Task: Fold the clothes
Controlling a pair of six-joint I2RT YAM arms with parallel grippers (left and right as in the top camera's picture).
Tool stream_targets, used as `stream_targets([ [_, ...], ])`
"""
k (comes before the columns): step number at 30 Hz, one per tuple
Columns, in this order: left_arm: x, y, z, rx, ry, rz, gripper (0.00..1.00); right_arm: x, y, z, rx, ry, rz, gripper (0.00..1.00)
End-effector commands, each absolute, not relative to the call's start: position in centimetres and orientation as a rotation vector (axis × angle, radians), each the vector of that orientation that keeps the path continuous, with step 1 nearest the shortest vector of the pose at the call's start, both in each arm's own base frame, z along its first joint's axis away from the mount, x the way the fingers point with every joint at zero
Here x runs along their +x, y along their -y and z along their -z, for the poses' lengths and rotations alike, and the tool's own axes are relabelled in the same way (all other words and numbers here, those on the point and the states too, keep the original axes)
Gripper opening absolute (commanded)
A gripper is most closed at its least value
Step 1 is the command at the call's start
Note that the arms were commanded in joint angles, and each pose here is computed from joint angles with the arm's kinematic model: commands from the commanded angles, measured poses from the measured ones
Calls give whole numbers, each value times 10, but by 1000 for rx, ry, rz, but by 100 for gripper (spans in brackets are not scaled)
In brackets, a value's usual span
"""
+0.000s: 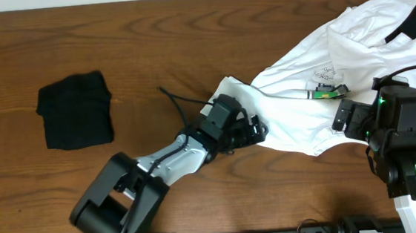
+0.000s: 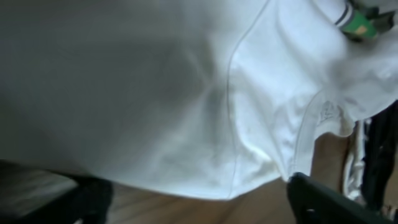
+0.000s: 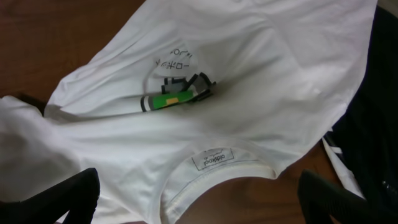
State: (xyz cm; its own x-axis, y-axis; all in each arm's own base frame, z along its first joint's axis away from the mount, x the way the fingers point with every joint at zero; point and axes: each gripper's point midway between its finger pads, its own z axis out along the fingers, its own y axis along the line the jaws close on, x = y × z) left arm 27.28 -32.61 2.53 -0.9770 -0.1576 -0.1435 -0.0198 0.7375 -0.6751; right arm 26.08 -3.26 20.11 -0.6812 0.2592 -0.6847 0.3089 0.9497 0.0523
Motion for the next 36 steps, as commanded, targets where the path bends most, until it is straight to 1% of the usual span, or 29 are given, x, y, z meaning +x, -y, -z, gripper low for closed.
stream_targets([
  [1, 265, 324, 6, -213, -2811, 991, 74, 261, 36, -205, 393, -2344, 106, 99],
  [2, 266, 326, 7, -206, -2801, 997, 68, 261, 36, -205, 393, -2344, 106, 99],
  [3, 268, 327, 8, -205, -2788, 990, 66, 261, 36, -205, 393, -2344, 106, 99],
  [5, 274, 325, 11, -219, -2765, 952, 55, 261, 36, -205, 393, -2344, 106, 99],
  [7, 279, 321, 12, -227, -2747, 910, 34, 260, 36, -205, 394, -2348, 107, 99],
  [8, 281, 319, 12, -221, -2739, 897, 19, 260, 36, -204, 394, -2350, 107, 99],
  [9, 283, 318, 12, -215, -2730, 886, 6, 260, 36, -204, 394, -2350, 107, 99],
  [11, 285, 317, 13, -181, -2718, 861, 6, 260, 36, -204, 394, -2350, 107, 99],
  [14, 291, 312, 10, -48, -2687, 813, 6, 260, 36, -204, 394, -2351, 108, 99],
  [17, 302, 290, 3, -6, -2672, 721, 6, 258, 38, -203, 400, -2357, 125, 99],
  [20, 325, 245, -14, -68, -2639, 585, 6, 256, 41, -202, 408, -2359, 146, 99],
  [23, 360, 190, -49, -117, -2537, 509, 6, 256, 41, -202, 408, -2360, 146, 99],
  [25, 382, 149, -73, -186, -2456, 464, 6, 256, 41, -202, 408, -2363, 146, 99],
  [27, 405, 95, -101, -334, -2353, 421, 6, 255, 41, -201, 408, -2367, 147, 99],
  [28, 411, 78, -110, -378, -2323, 415, 6, 255, 41, -201, 408, -2368, 147, 99],
  [29, 418, 58, -120, -427, -2288, 424, 17, 255, 41, -201, 408, -2368, 147, 99],
  [30, 422, 46, -127, -455, -2267, 446, 35, 255, 41, -201, 408, -2368, 147, 99],
  [31, 424, 36, -133, -474, -2255, 475, 47, 255, 41, -201, 408, -2368, 147, 99],
  [32, 425, 30, -137, -490, -2253, 505, 62, 255, 41, -201, 408, -2368, 147, 99],
  [33, 423, 23, -138, -509, -2264, 542, 85, 255, 41, -201, 408, -2368, 147, 99],
  [34, 419, 22, -137, -521, -2284, 577, 97, 255, 41, -201, 408, -2369, 147, 99],
  [36, 407, 30, -130, -524, -2341, 658, 98, 255, 41, -200, 408, -2371, 148, 99],
])
